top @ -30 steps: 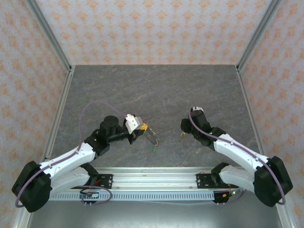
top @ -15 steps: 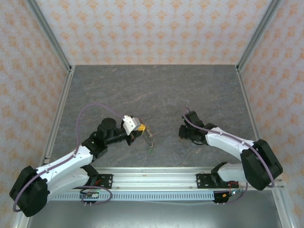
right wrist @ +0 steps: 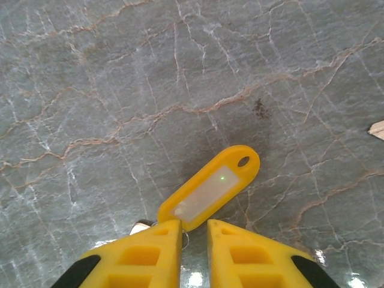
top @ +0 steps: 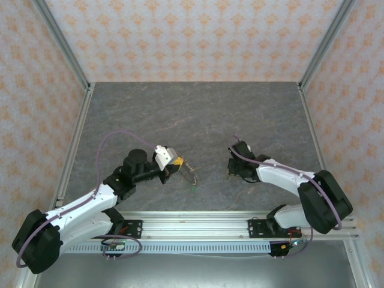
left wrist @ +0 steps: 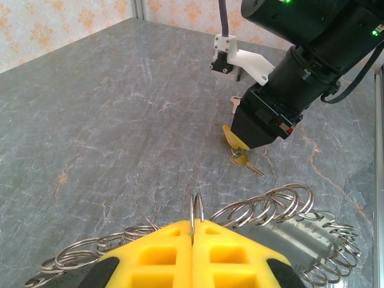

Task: Put the keys on the keyring

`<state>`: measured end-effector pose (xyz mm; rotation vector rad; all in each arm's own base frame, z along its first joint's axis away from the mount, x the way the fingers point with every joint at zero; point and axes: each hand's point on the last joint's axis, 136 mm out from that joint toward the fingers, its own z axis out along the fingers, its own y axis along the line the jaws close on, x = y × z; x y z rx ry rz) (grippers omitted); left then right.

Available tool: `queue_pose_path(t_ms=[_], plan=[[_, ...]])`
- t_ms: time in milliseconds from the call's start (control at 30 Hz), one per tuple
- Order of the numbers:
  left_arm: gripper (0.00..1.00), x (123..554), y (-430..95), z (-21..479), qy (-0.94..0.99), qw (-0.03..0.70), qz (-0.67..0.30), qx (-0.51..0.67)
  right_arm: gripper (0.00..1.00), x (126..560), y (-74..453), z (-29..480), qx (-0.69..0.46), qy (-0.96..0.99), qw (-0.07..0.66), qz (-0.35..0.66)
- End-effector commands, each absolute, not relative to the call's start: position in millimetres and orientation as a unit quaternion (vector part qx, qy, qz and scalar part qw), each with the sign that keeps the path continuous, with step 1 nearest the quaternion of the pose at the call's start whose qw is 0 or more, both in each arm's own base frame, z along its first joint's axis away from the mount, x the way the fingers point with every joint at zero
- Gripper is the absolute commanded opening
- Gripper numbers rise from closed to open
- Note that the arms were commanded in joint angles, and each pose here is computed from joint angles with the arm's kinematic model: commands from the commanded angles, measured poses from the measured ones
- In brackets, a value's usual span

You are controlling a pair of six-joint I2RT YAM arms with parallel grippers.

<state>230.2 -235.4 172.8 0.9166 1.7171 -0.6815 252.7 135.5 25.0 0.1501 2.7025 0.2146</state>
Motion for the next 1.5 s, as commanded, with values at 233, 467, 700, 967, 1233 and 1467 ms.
queue_pose_path(t_ms=[233,467,700,967,1233,1467], plan=[[0.00,232.2,-233.9,186.1,0.707,0.532,-0.282,0.370,0.19,268.9,151.1,27.6,0.050,0.970,0.217,0.098],[0.00,233.8,-234.4,183.3,0.711,0.529,-0.280,0.370,0.22,264.7,157.4,23.7,0.038,0.974,0.194,0.107],[0.00,235.1,-236.1,180.2,0.714,0.523,-0.281,0.371,0.26,260.4,157.9,23.6,0.026,0.978,0.179,0.104],[0.00,234.7,-235.0,177.7,0.717,0.520,-0.278,0.371,0.14,255.6,159.2,17.8,0.019,0.983,0.156,0.100],[0.00,234.3,-233.7,175.3,0.720,0.518,-0.276,0.370,0.08,260.4,152.8,30.9,0.030,0.977,0.188,0.094],[0.00,233.6,-231.3,176.8,0.720,0.521,-0.273,0.368,0.06,258.5,151.4,42.8,0.031,0.972,0.205,0.107]])
